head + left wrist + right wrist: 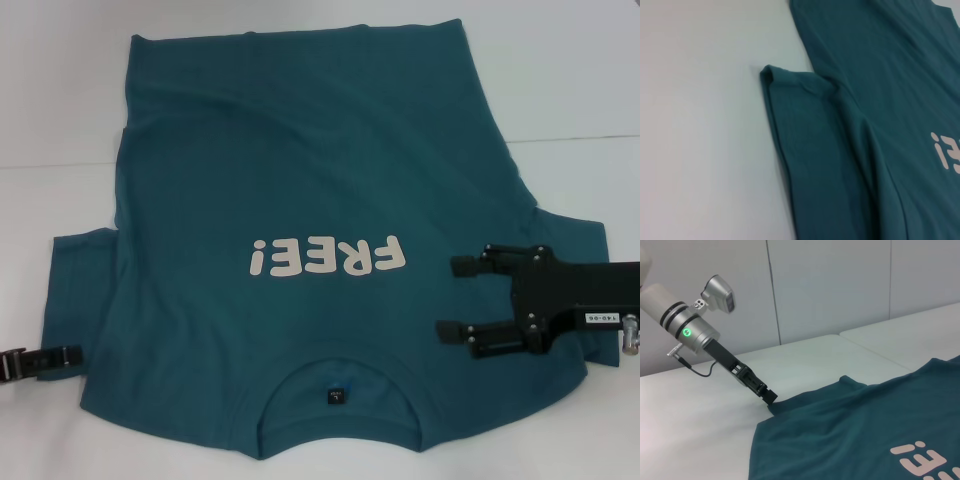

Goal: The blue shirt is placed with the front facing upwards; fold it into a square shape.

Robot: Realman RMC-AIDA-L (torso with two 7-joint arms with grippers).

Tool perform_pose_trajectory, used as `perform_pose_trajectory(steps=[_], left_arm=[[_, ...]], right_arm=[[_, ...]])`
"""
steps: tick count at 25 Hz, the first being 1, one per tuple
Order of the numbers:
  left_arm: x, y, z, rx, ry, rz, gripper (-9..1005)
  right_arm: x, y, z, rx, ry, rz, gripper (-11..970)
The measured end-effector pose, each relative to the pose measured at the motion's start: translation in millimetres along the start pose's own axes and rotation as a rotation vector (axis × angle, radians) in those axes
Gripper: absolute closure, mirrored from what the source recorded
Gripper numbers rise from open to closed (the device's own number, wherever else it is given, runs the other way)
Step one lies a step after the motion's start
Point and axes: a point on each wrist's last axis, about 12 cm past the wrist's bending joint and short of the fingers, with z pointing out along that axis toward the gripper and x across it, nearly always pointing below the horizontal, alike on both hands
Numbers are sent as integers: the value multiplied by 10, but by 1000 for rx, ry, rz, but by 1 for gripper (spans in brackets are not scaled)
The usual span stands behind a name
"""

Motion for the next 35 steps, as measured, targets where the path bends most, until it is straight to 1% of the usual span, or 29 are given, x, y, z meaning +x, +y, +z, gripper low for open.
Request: perform_pose_trajectory(steps=[5,9,17,20,24,28,35], left_arm=[[-34,-48,29,18,3,12,130],[-43,-55,32,20,4,15,130],[-22,-39,35,14,8,19,133],[-26,-8,-25,1,-5,15,134],[16,44,-82,-14,-9,-15,131],[54,64,-59,-17,1,-31,131],[25,41,6,-34,19,-12,133]], right_arm=[[13,5,-4,0,0,3,15],[20,9,-5,0,0,6,15],[30,12,-7,2,0,6,15],[29,11,-7,2,0,6,15],[22,8,-9,3,0,9,14],[15,5,-6,3,0,8,14],[3,-1,2,0,1,7,15]])
